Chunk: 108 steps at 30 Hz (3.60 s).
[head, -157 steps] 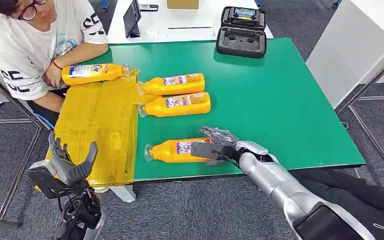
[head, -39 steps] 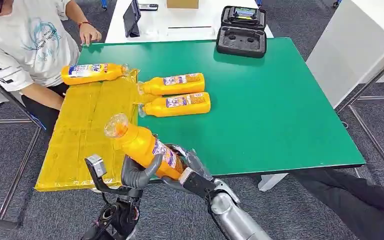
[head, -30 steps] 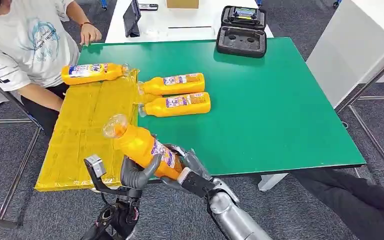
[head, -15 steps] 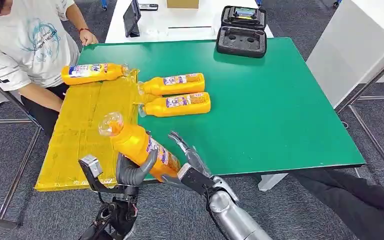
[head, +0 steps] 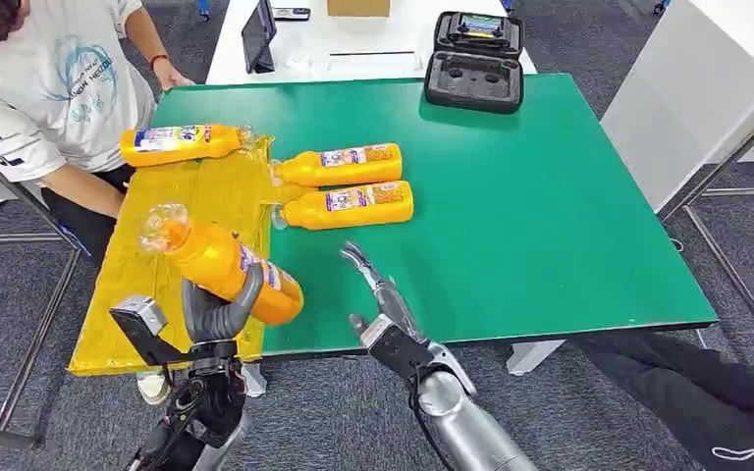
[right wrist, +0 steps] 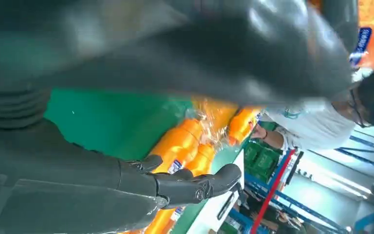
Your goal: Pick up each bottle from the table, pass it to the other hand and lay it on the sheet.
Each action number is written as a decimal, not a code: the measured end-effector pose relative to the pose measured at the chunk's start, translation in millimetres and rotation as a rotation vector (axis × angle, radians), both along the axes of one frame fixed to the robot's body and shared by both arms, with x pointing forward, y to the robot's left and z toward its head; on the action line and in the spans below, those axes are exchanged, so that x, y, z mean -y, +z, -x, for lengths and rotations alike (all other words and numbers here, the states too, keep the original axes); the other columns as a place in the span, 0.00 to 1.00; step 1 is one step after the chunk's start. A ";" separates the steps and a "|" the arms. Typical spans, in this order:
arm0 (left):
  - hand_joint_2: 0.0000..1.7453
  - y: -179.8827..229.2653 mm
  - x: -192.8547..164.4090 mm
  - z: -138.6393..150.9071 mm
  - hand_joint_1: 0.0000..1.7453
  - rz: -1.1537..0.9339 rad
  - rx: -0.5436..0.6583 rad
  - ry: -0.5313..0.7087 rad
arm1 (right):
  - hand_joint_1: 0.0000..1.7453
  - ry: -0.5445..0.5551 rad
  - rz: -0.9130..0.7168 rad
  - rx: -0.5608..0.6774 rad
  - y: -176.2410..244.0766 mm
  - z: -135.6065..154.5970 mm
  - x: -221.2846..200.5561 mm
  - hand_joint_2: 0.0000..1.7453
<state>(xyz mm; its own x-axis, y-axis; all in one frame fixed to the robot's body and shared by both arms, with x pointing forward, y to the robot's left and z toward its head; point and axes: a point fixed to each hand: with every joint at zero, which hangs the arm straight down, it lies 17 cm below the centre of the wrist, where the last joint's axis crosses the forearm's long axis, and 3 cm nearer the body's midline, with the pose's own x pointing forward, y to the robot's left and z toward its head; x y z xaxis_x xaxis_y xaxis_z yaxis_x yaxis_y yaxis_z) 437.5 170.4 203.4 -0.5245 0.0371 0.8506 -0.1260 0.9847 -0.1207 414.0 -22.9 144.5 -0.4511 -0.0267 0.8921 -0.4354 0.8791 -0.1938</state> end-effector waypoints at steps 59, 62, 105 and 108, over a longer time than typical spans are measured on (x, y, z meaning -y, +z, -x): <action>1.00 -150.4 -86.1 -109.5 1.00 -1.758 -0.344 -0.032 | 0.00 0.171 -0.334 0.163 143.2 24.4 -26.0 1.00; 1.00 -153.3 -99.3 -111.0 1.00 -1.790 -0.376 -0.038 | 0.00 0.176 -0.332 0.145 137.6 22.4 -27.3 1.00; 0.00 -184.4 -137.0 -108.4 0.00 -1.790 -0.610 -0.295 | 0.00 0.176 -0.284 0.071 109.1 15.1 -34.6 1.00; 0.00 -185.2 -137.4 -107.9 0.00 -1.789 -0.612 -0.297 | 0.00 0.175 -0.282 0.068 107.6 14.8 -34.7 1.00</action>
